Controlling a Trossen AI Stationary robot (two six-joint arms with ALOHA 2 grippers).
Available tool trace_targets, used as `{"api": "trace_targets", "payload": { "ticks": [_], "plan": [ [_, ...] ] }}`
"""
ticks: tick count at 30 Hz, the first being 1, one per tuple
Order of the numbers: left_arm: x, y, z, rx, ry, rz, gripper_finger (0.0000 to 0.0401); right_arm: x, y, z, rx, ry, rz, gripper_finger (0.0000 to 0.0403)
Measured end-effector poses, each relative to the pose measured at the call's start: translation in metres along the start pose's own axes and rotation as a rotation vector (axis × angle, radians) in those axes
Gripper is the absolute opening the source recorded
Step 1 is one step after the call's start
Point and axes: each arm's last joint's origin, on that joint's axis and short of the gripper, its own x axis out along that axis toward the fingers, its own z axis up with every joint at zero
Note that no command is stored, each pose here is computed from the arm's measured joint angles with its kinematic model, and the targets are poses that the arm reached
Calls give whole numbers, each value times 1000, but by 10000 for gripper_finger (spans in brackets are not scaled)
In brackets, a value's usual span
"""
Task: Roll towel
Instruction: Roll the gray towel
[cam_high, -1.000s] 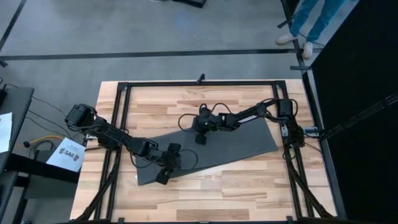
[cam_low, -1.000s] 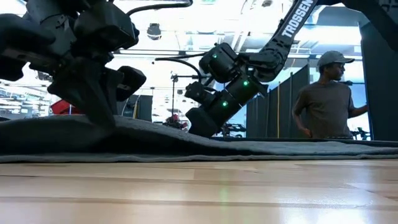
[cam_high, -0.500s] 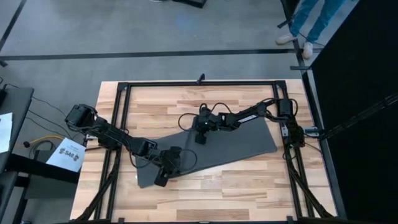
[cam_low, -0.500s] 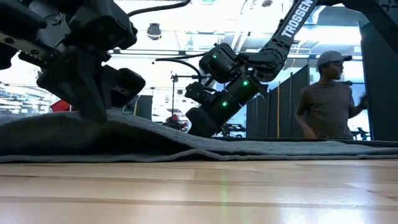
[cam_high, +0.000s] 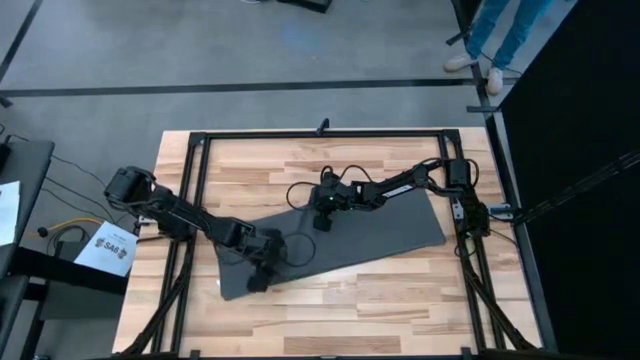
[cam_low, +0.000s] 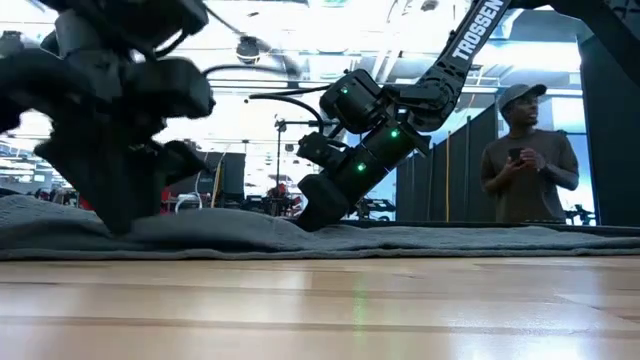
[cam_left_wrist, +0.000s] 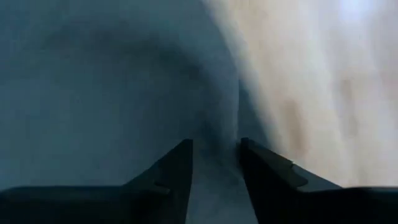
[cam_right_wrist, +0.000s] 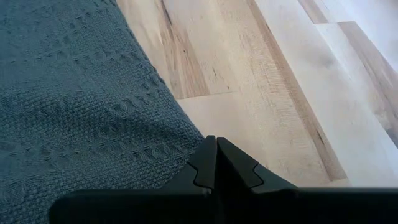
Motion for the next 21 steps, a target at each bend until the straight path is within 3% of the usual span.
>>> {"api": "trace_targets", "payload": {
  "ticks": [3, 8, 12, 17, 21],
  "plan": [
    [-3, 7, -9, -48, 81, 123, 121, -2, 4, 1, -27, -3, 4, 0],
    [-6, 9, -12, -59, 105, 162, 115, -18, 6, 12, -64, -15, 16, 0],
    [-17, 7, -9, -81, 63, 123, 114, -35, 5, 29, -69, -77, 21, 0],
    [-47, 2, -6, -98, -40, 95, 114, -49, 13, 32, -82, -41, 42, 0],
    [-69, 9, -17, -135, -101, 257, 114, -68, 39, 36, -90, -7, 100, 0]
  ]
}}
